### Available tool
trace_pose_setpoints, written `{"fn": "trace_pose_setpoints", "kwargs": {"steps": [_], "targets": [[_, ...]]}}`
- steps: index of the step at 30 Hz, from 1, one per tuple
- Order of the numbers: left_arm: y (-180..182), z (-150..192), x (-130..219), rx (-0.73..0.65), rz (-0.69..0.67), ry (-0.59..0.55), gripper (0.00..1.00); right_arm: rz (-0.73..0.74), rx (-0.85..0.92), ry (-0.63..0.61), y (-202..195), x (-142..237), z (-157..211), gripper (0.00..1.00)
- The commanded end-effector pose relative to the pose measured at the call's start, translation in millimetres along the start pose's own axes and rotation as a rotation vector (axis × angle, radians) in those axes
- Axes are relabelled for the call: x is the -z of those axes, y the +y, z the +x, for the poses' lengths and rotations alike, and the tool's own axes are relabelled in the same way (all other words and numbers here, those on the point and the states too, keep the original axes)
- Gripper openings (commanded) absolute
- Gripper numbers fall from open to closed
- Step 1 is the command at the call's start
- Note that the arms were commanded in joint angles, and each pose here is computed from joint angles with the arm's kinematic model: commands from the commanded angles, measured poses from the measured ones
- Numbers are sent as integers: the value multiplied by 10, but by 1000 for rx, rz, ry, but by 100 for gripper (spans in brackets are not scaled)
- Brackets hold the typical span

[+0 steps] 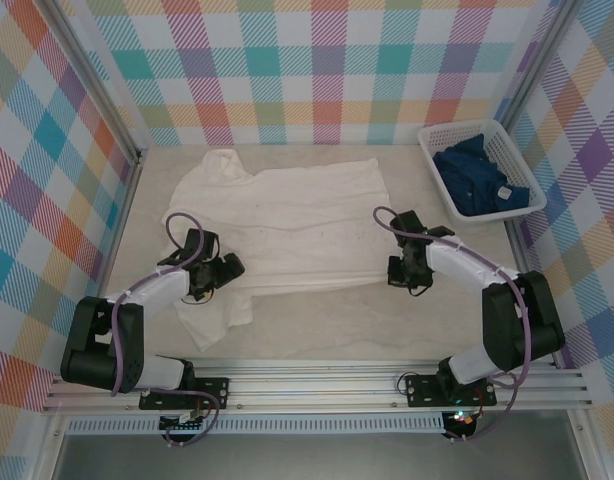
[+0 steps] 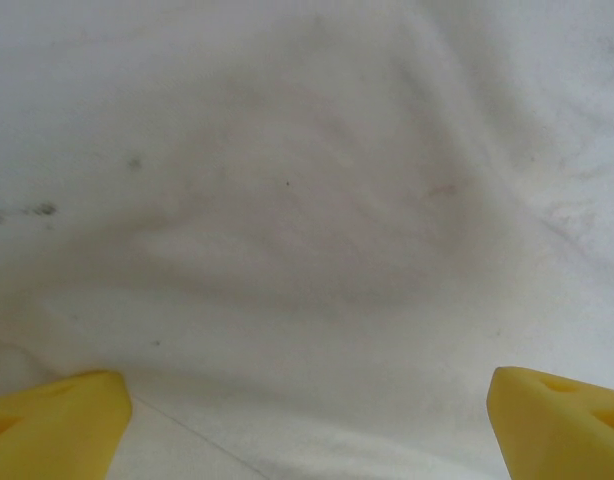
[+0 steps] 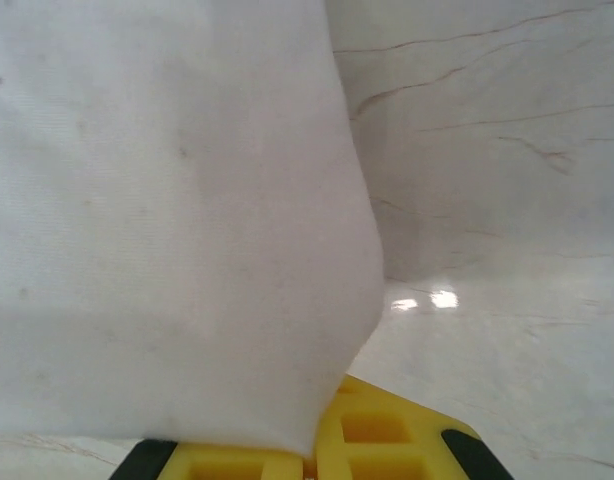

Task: Fold the inside-out t-shirt

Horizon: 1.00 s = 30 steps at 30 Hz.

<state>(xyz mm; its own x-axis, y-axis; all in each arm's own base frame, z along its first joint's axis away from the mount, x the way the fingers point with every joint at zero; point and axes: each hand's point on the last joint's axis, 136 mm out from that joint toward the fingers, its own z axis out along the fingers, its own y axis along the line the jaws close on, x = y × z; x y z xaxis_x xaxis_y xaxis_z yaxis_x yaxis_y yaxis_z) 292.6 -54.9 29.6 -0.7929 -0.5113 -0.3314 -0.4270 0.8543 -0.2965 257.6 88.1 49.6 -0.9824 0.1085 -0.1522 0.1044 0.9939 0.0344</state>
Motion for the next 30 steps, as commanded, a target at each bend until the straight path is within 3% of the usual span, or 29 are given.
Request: {"fn": "trace_pose_setpoints", "kwargs": {"steps": [1, 7, 11, 16, 22, 25, 30], "targets": [[256, 213, -58, -30, -95, 51, 94, 124, 46, 8, -250, 184, 21, 9], [265, 236, -62, -33, -95, 59, 94, 194, 80, -10, -352, 294, -62, 11], [261, 232, -32, -34, -92, 54, 94, 198, 66, 15, -356, 248, -18, 20], [235, 198, 30, -34, -82, 40, 94, 215, 63, -20, -393, 320, -62, 23], [183, 176, 51, -37, -65, 42, 94, -127, 50, 25, 195, 212, 27, 39], [146, 167, 68, -37, -47, 42, 94, -260, 65, -25, 452, 247, -88, 39], [93, 137, 99, -39, -25, 34, 94, -349, 111, -38, 748, 176, -259, 39]]}}
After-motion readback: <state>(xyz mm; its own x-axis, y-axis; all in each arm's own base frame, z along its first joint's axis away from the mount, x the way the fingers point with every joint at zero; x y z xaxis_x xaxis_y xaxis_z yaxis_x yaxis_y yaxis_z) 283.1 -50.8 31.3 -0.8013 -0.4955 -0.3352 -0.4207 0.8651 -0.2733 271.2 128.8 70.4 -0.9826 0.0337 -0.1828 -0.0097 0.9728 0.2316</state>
